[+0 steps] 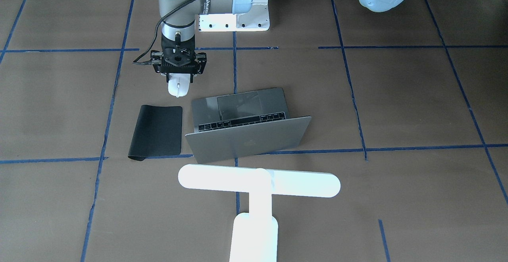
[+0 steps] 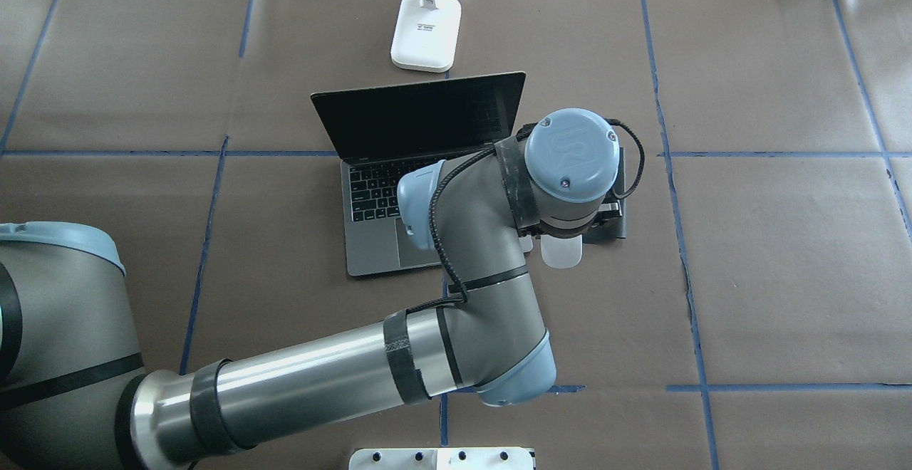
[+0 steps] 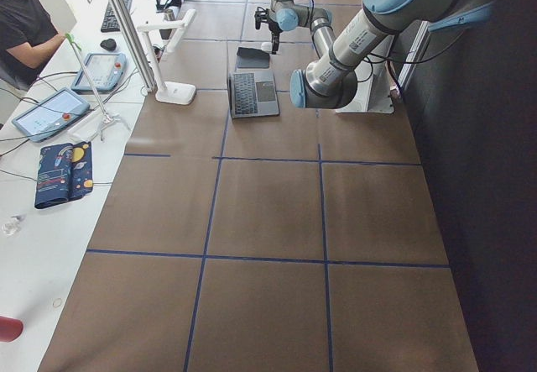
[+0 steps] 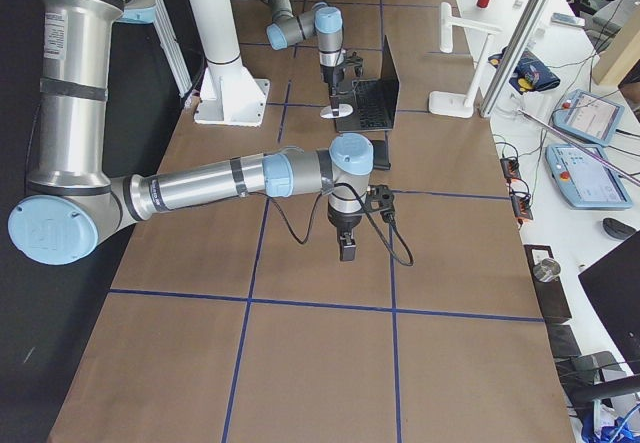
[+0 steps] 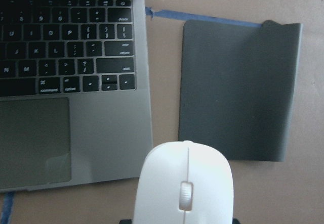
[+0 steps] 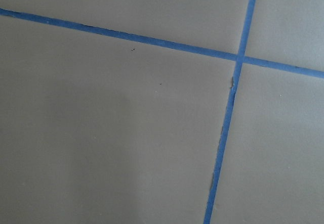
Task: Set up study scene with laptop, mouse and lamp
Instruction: 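Lower the white mouse onto the black pad and open the left gripper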
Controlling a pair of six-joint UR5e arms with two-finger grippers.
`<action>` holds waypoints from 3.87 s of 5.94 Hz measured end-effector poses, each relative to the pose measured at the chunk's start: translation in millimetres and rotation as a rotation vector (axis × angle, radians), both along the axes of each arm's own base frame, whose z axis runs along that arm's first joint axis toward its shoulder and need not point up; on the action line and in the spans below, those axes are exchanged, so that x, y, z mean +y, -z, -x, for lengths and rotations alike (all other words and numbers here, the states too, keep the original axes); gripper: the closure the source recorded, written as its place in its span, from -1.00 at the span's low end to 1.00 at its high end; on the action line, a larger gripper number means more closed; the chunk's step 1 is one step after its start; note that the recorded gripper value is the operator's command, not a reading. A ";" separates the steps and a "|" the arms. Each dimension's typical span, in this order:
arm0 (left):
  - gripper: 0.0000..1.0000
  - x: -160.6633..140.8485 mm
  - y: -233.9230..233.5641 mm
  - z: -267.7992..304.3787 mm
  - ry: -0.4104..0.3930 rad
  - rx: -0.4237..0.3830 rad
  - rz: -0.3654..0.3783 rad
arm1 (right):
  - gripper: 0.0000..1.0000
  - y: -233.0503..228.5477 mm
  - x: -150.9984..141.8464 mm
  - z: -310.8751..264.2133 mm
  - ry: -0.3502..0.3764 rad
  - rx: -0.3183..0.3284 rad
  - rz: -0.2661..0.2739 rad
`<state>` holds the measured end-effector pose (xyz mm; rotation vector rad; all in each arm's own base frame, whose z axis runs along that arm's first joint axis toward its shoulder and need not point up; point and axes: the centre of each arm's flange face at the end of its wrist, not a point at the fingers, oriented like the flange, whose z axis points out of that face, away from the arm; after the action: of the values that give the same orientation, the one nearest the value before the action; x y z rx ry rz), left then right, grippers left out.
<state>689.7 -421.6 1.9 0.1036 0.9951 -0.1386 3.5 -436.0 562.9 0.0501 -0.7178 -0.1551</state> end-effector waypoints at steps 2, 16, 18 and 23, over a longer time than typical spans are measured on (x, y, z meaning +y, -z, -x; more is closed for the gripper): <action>0.99 -30.6 -0.6 -31.6 0.044 0.016 -0.025 | -1.00 -3.6 2.1 -5.4 -0.010 -0.003 0.007; -1.00 -69.1 -9.4 -66.2 0.109 0.086 -0.054 | -1.00 1.8 1.0 -17.5 -0.039 -0.030 0.001; -1.00 -70.6 -7.9 -58.9 0.061 0.087 -0.011 | -1.00 7.9 -4.9 -21.0 -0.055 -0.029 -0.008; -1.00 -17.6 -92.0 90.9 -0.062 0.106 0.076 | -1.00 12.0 -22.3 -16.4 -0.046 -0.007 -0.028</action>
<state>598.9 -439.2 93.9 -0.0043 1.0959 -0.1264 19.9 -458.4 550.9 0.0936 -0.7212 -0.1214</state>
